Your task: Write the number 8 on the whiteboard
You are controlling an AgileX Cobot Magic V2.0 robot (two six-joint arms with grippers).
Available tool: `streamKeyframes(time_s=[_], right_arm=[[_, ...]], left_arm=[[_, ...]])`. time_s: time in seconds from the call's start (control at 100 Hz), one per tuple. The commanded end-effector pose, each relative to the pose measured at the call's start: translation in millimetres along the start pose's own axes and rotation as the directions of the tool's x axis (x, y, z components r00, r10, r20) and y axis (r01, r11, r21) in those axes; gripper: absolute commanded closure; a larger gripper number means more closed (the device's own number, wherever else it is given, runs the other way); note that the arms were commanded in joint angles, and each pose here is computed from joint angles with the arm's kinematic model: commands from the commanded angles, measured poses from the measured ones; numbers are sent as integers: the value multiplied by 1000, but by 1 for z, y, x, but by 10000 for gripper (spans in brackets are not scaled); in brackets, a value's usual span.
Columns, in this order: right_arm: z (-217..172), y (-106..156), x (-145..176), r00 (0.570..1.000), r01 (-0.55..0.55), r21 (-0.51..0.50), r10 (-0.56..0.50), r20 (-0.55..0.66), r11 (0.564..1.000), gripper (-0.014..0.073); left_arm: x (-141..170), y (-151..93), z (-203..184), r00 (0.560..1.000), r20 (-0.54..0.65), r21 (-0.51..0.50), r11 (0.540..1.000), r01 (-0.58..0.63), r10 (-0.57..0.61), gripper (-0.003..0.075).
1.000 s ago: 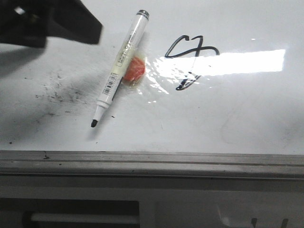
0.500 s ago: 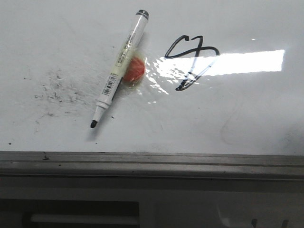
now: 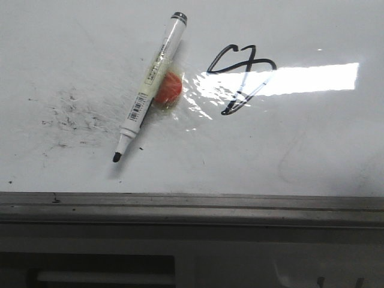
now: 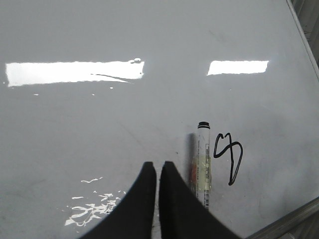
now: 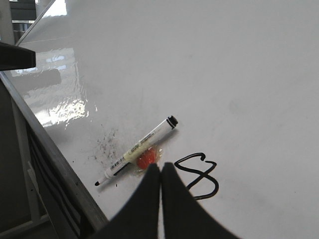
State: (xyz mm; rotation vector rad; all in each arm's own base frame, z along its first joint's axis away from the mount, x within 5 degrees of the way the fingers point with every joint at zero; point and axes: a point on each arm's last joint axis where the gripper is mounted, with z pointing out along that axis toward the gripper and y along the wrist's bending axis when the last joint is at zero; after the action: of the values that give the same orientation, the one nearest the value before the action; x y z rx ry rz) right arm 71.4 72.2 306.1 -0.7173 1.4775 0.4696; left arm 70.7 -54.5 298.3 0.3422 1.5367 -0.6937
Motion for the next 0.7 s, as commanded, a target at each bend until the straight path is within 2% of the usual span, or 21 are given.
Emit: streamKeyframes(time_s=[0.0,0.34,0.46,0.47,0.53,0.54,0.59,0.69], right_arm=[[-1,2,-9,999,3,-29,-2,38,1000,659],[-1,2,-9,999,3,-29,-2,38,1000,659],[-1,2,-9,999,3,-29,-2,38,1000,659],[-1,2,-9,999,3,-29,-2,38,1000,659],[-1,2,-9,999,3,-29,-2,38,1000,659],[-1,2,-9,999,3,-29,-2,38,1000,659],[-1,2,-9,999,3,-29,-2,38,1000,659],[-1,2,-9,999,3,-29,-2,38,1000,659]], left_arm=[[-9,-5,0,1000,23,34,999,0,-1,741],[-7,0,-2,999,32,-12,999,-43,43,741],[-1,3,-6,975,41,-29,976,-217,218,741],[2,3,-6,963,34,-26,963,-267,267,741],[13,2,-7,934,9,1,934,-358,358,741],[17,3,-7,913,-6,7,913,-409,409,741],[26,6,-8,925,-41,2,926,-377,377,741],[44,17,-14,950,-106,-95,949,-302,292,741]])
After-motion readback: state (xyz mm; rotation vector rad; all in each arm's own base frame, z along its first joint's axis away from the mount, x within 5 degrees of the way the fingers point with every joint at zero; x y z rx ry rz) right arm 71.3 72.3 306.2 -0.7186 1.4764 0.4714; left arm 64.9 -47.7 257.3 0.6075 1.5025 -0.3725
